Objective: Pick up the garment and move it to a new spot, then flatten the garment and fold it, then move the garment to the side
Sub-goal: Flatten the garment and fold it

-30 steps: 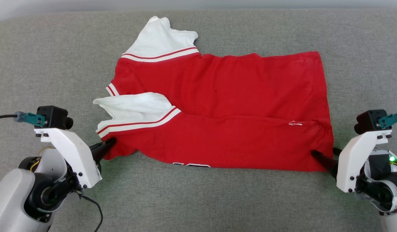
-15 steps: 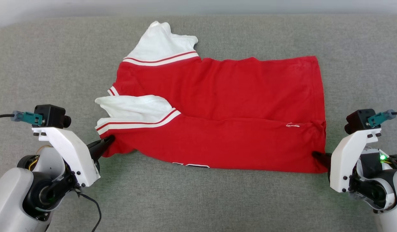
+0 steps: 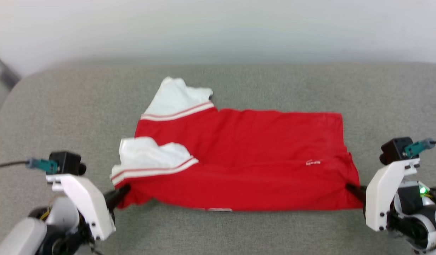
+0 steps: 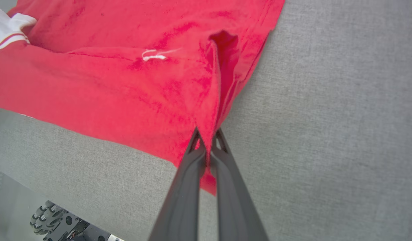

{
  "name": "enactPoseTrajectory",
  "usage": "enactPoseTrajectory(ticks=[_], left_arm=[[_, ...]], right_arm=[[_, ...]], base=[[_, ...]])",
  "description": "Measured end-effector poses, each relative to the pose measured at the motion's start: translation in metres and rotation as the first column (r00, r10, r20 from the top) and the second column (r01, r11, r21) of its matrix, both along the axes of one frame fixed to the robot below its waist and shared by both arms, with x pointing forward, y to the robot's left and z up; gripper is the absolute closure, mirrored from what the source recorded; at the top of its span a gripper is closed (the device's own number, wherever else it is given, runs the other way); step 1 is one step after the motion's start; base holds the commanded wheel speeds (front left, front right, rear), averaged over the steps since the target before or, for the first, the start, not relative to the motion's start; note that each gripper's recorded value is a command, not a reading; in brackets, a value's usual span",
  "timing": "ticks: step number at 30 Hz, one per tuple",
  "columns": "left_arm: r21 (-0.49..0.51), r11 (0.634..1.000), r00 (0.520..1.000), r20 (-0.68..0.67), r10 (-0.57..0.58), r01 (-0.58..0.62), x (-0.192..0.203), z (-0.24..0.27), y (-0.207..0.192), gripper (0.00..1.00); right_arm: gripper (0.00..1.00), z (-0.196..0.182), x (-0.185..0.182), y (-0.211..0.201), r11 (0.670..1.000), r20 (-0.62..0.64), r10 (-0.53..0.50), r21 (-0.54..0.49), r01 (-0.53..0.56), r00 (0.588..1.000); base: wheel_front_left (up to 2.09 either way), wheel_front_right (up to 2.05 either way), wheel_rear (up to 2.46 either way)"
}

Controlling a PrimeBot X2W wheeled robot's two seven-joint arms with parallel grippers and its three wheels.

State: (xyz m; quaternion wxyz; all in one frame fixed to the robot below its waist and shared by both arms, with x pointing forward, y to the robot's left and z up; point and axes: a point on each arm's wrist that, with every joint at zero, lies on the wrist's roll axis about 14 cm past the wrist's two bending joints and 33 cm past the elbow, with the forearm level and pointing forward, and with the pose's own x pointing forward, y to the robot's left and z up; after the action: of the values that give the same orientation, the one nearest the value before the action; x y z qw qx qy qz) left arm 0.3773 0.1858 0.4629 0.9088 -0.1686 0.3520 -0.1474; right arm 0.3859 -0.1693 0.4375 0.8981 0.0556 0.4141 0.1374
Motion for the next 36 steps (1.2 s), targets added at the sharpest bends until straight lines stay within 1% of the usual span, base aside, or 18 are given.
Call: enactPoseTrajectory(ticks=[4,11,12,13,14,15,16,19,22,25,26,30,32,36], left_arm=[[-0.006,1.0,0.999,-0.032,0.03,-0.031,-0.028,-0.007,0.003,1.0],[-0.072,0.994,0.985,-0.157,0.066,-0.078,-0.084,-0.035,-0.003,1.0],[-0.081,0.993,0.983,-0.169,0.073,-0.087,-0.087,-0.039,-0.004,1.0],[-0.09,0.991,0.983,-0.166,0.078,-0.094,-0.087,-0.04,-0.005,1.0],[-0.1,0.989,0.983,-0.16,0.09,-0.107,-0.085,-0.04,-0.005,0.93],[-0.105,0.987,0.982,-0.161,0.101,-0.119,-0.084,-0.042,-0.004,0.45],[-0.107,0.986,0.981,-0.16,0.107,-0.125,-0.082,-0.043,-0.003,0.0],[-0.107,0.986,0.984,-0.136,0.114,-0.129,-0.073,-0.042,-0.003,0.0],[-0.087,0.989,0.991,-0.069,0.115,-0.121,-0.057,-0.032,0.001,0.0],[-0.048,0.991,0.991,0.039,0.125,-0.123,-0.034,-0.012,0.009,0.0],[-0.04,0.992,0.989,0.081,0.124,-0.121,-0.026,-0.004,0.01,0.0],[-0.019,0.991,0.967,0.218,0.13,-0.129,0.004,0.026,0.007,0.0],[-0.007,0.99,0.95,0.279,0.139,-0.143,0.022,0.04,0.008,0.0],[0.019,0.992,0.916,0.385,0.111,-0.129,0.056,0.065,-0.003,0.0]], right_arm=[[1.0,0.004,-0.021,-0.003,1.0,0.003,-0.007,0.005,0.006,1.0],[1.0,-0.014,-0.066,-0.009,0.999,-0.059,-0.042,0.017,0.043,0.997],[0.95,-0.017,-0.069,-0.008,0.998,-0.06,-0.05,0.025,0.051,0.997],[0.57,-0.02,-0.071,-0.007,0.998,-0.059,-0.052,0.026,0.053,0.997],[0.0,-0.023,-0.073,-0.006,0.999,-0.057,-0.047,0.016,0.048,0.997],[0.0,-0.024,-0.073,-0.005,0.999,-0.046,-0.043,0.011,0.044,0.998],[0.0,-0.024,-0.071,-0.003,0.999,-0.026,-0.045,0.016,0.046,0.999],[0.0,-0.019,-0.064,0.0,0.998,0.055,-0.059,0.028,0.057,0.997],[0.0,-0.005,-0.053,-0.007,0.996,0.175,-0.094,0.029,0.09,0.98],[0.0,0.018,-0.039,-0.017,0.99,0.319,-0.138,0.033,0.135,0.938],[0.0,0.026,-0.036,-0.019,0.99,0.365,-0.141,0.024,0.142,0.92],[0.0,0.051,-0.026,-0.025,0.982,0.504,-0.182,0.045,0.185,0.844],[0.0,0.062,-0.02,-0.027,0.979,0.553,-0.193,0.05,0.198,0.811],[0.0,0.076,-0.009,-0.02,0.978,0.612,-0.196,0.071,0.194,0.766]], base=[[0.0,0.0,0.0],[0.0,0.0,0.0],[0.0,0.0,0.0],[0.0,0.0,0.0],[0.0,0.0,0.0],[0.0,0.0,0.0],[0.0,0.0,0.0],[0.0,0.0,0.0],[0.0,0.0,0.0],[0.0,0.0,0.0],[0.0,0.0,0.0],[0.0,0.0,0.0],[0.0,0.0,0.0],[0.0,0.0,0.0]])
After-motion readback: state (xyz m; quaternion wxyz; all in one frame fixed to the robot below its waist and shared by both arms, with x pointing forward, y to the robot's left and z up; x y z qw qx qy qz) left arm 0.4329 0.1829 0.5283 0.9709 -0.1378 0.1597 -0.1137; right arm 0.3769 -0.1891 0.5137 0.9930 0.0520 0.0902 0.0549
